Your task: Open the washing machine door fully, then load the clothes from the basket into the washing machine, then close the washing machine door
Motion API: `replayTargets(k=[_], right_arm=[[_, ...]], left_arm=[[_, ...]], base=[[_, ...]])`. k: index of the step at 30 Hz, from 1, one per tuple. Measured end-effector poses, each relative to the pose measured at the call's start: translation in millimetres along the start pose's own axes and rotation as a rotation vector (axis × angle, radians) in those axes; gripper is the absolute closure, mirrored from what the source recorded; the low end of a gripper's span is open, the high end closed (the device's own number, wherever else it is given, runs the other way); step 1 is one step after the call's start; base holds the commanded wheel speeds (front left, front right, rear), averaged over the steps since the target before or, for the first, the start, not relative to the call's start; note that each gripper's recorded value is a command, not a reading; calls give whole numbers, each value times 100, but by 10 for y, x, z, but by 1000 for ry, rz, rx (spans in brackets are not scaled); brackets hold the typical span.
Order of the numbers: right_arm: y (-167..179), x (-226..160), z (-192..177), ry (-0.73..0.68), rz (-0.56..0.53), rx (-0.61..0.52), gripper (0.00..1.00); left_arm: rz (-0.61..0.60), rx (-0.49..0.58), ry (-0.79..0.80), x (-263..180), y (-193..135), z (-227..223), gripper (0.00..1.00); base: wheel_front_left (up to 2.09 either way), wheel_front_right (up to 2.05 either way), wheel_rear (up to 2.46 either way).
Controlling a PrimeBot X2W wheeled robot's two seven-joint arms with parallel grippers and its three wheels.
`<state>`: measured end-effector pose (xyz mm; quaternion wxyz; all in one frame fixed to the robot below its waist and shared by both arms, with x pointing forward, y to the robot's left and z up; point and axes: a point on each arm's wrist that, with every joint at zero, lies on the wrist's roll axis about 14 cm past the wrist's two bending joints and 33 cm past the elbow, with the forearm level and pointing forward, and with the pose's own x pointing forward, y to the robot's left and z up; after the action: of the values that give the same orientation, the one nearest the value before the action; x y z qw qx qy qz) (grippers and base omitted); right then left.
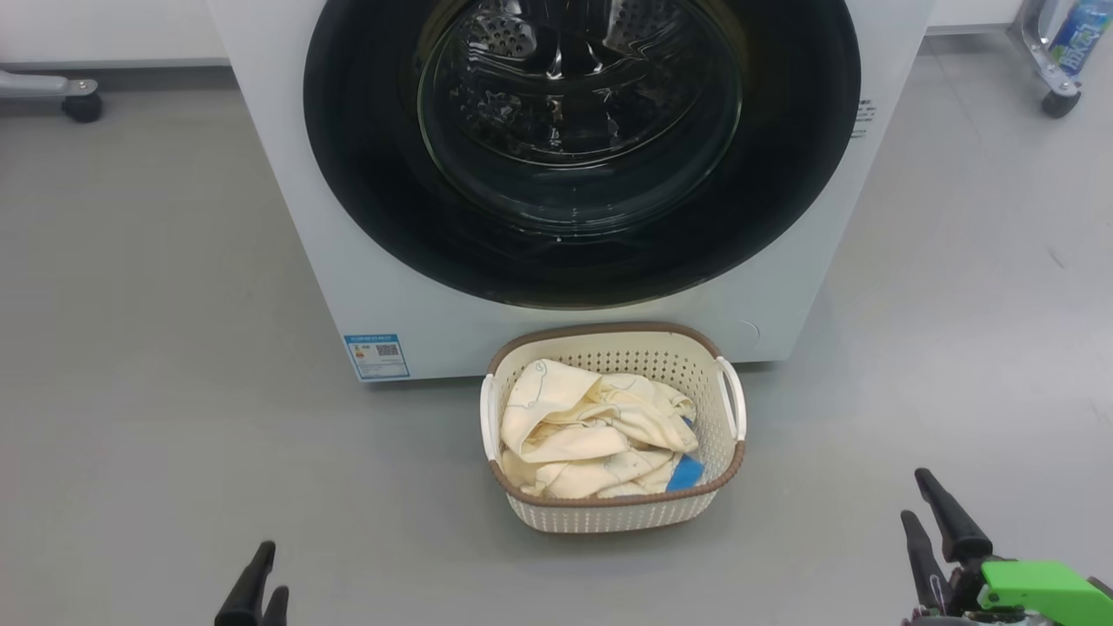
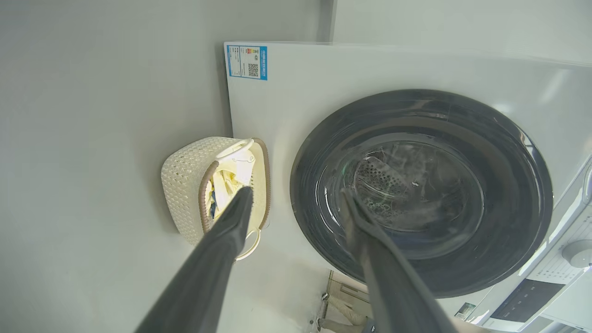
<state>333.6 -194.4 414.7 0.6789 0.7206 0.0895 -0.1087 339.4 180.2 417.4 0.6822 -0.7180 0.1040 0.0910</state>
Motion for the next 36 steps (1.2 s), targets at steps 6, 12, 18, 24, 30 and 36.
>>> replayTargets(k=[6,12,18,24,30,36], right_arm=[[41,13,-9,-10,12,-4,0],[83,21,-17,-17,24,-20,0],[133,34,-20,-24,38,-47,0],[211,52,-46,-27,61,-94,0],[265,60,-65,-28,76,-167,0],[319,69,-72,-22,91,-284,0]], left_arm=[[-11,2,-8,10,-38,4,0],[-22,15,-22,18,-75,15,0],[-28,40,-35,25,-98,25,0],[-39,79,-45,35,-141,25,0],[-48,133,-52,40,-175,27,0],[-50,217,-54,46,-187,22,0]], base=[[0,0,0],[0,0,0],[0,0,0],[0,0,0],[0,0,0],[0,0,0]])
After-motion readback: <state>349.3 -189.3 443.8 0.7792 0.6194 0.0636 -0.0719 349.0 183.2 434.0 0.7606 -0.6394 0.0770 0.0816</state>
